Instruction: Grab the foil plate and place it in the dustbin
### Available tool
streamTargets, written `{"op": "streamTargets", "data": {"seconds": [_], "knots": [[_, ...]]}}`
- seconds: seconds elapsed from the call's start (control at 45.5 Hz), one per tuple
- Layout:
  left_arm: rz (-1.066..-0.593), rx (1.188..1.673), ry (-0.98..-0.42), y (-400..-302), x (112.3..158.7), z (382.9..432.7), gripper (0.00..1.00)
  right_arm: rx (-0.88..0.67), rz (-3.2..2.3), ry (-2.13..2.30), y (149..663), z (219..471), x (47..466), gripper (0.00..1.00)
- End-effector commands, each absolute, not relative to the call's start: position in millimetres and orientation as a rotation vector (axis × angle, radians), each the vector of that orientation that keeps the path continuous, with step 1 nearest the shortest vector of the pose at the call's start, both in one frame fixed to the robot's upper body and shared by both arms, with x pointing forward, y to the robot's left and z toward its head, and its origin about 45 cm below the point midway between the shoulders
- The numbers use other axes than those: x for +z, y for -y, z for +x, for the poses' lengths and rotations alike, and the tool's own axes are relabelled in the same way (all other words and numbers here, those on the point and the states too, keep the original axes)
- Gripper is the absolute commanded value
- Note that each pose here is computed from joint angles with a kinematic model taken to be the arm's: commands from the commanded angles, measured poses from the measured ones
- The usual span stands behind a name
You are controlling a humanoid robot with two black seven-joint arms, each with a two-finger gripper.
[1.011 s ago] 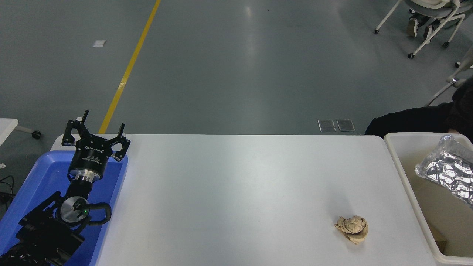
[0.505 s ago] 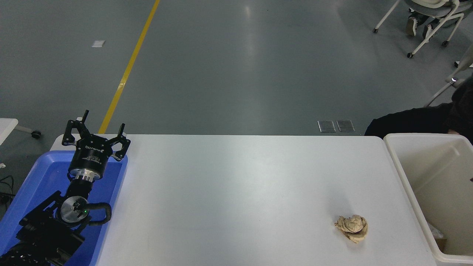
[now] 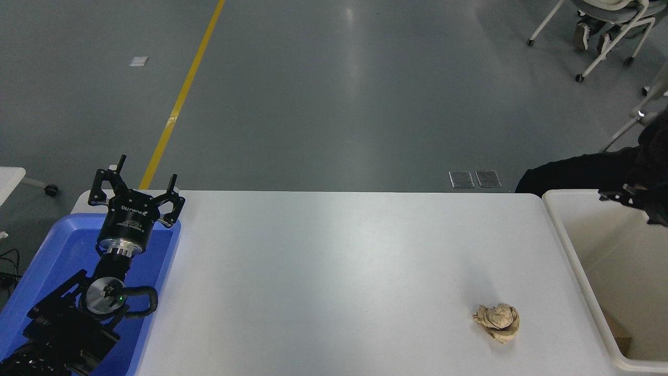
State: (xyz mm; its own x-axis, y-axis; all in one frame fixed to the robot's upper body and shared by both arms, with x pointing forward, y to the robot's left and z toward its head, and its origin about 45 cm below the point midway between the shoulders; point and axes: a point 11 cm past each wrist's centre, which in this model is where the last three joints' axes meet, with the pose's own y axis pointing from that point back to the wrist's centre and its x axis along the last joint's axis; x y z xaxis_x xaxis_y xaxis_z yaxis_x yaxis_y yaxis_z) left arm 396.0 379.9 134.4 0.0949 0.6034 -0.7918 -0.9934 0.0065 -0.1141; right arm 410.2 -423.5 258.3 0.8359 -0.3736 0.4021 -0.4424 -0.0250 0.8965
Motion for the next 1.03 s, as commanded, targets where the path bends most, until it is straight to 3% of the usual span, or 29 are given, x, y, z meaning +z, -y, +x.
{"op": "streamTargets", "data": {"seconds": [0.0,0.154,0.396,1.011], "knots": [[-0.792,1.391,-0.635,-380.0,133.7,395.4,1.0,0.068,1.846,0.259,284,395,307,1.0],[-0.792,1.391,-0.635,-380.0,133.7,395.4,1.0,0.018,1.93,0.11,213,383,315,1.0],[-0.791,1.392,-0.635,-380.1,133.5,395.4,1.0,0.139,1.93,-0.007,145,373,341,1.0],[-0.792,1.393,-0.635,-380.2,133.6,395.4,1.0,0.146,1.949,0.054,174,347,392,1.0]]}}
